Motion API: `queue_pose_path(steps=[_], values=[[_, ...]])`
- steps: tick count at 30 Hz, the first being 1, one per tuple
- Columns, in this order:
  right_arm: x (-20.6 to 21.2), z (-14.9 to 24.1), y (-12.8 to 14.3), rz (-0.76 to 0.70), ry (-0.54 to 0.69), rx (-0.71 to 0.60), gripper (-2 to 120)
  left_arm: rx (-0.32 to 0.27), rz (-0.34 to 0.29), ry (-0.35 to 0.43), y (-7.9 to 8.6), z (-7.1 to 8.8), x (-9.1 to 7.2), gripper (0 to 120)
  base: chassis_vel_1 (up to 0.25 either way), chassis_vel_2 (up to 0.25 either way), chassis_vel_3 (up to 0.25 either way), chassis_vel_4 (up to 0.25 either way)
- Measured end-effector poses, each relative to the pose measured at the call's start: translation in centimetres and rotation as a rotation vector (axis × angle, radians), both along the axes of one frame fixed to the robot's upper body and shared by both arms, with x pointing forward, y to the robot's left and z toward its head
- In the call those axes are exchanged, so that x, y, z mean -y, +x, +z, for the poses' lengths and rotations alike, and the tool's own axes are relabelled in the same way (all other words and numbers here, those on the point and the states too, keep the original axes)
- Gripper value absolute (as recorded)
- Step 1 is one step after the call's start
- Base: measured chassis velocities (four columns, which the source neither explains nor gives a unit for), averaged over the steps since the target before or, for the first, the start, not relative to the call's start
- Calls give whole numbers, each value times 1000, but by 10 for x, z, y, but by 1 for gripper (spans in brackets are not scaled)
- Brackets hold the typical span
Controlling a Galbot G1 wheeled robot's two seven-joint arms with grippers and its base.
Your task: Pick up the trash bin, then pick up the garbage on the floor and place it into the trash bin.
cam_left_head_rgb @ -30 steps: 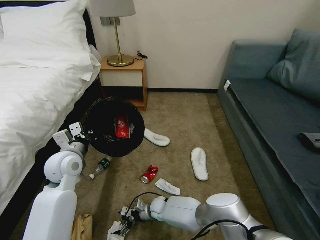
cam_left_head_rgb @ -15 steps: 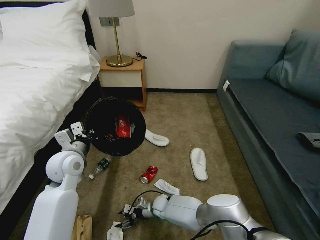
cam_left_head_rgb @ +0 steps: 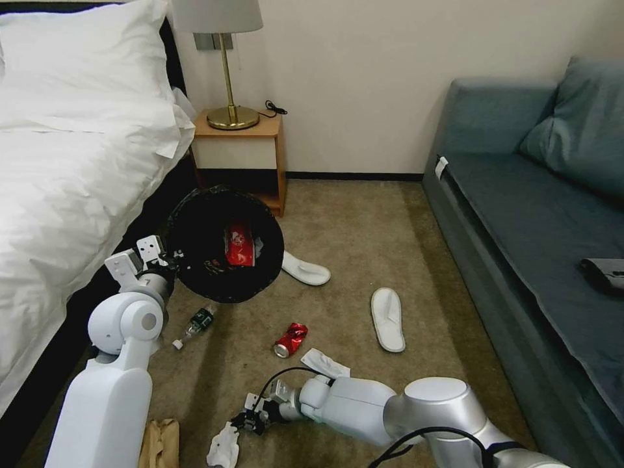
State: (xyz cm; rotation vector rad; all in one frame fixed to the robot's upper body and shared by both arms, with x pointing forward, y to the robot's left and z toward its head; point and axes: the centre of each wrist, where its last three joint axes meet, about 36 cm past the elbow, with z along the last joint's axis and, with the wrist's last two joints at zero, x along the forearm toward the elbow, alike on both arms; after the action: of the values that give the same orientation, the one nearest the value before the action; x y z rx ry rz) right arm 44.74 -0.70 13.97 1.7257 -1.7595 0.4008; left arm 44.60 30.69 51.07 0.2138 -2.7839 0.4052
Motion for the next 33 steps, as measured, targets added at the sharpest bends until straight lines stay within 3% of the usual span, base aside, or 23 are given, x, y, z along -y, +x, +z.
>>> queue_pose_path(steps=[19,33], values=[[-3,6,6,7,20,21,0,3,-4,1,1,-1,3,0,0,0,0,0],[-24,44,40,-45,128,118,0,3,24,17,2,-3,-10,0,0,0,0,0]])
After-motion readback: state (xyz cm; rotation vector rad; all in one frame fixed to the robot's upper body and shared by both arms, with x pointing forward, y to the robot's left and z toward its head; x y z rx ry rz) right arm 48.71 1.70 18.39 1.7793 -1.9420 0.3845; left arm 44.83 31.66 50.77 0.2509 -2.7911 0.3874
